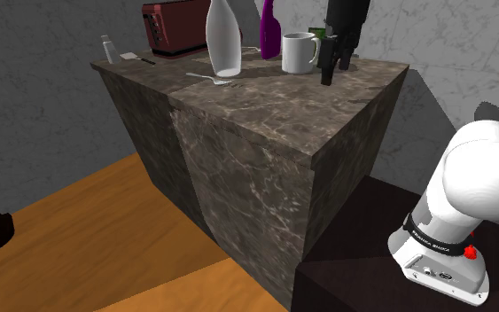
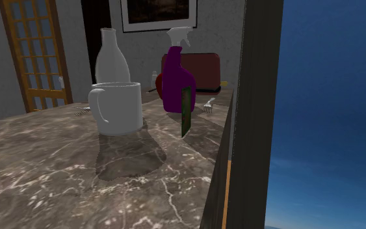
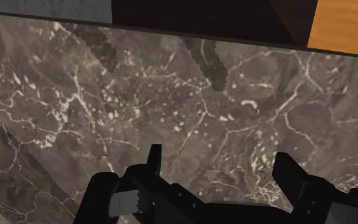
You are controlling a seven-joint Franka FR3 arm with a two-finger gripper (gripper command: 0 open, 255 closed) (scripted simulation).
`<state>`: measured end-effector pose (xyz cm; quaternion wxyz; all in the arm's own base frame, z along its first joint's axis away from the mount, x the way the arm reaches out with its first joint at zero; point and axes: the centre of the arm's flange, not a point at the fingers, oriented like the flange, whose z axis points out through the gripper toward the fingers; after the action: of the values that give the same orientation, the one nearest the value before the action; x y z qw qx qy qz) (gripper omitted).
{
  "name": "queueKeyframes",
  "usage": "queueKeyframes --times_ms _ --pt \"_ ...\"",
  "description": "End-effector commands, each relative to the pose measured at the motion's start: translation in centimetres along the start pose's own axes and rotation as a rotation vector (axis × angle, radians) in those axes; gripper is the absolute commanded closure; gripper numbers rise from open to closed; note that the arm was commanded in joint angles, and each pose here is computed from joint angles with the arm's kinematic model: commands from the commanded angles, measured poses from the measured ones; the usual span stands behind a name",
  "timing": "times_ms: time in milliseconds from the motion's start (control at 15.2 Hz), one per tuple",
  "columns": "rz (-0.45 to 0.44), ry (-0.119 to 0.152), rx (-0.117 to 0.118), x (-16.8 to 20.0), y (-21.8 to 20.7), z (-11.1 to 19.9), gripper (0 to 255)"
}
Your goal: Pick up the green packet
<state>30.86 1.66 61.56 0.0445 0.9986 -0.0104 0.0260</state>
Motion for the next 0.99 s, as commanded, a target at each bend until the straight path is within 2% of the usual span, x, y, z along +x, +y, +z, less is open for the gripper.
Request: queueKeyframes --times_ms 0,924 --pt "0.000 0.000 0.000 0.0 0.0 0.0 0" --pt "-0.007 -0.012 0.075 9.6 16.7 -3.3 0"
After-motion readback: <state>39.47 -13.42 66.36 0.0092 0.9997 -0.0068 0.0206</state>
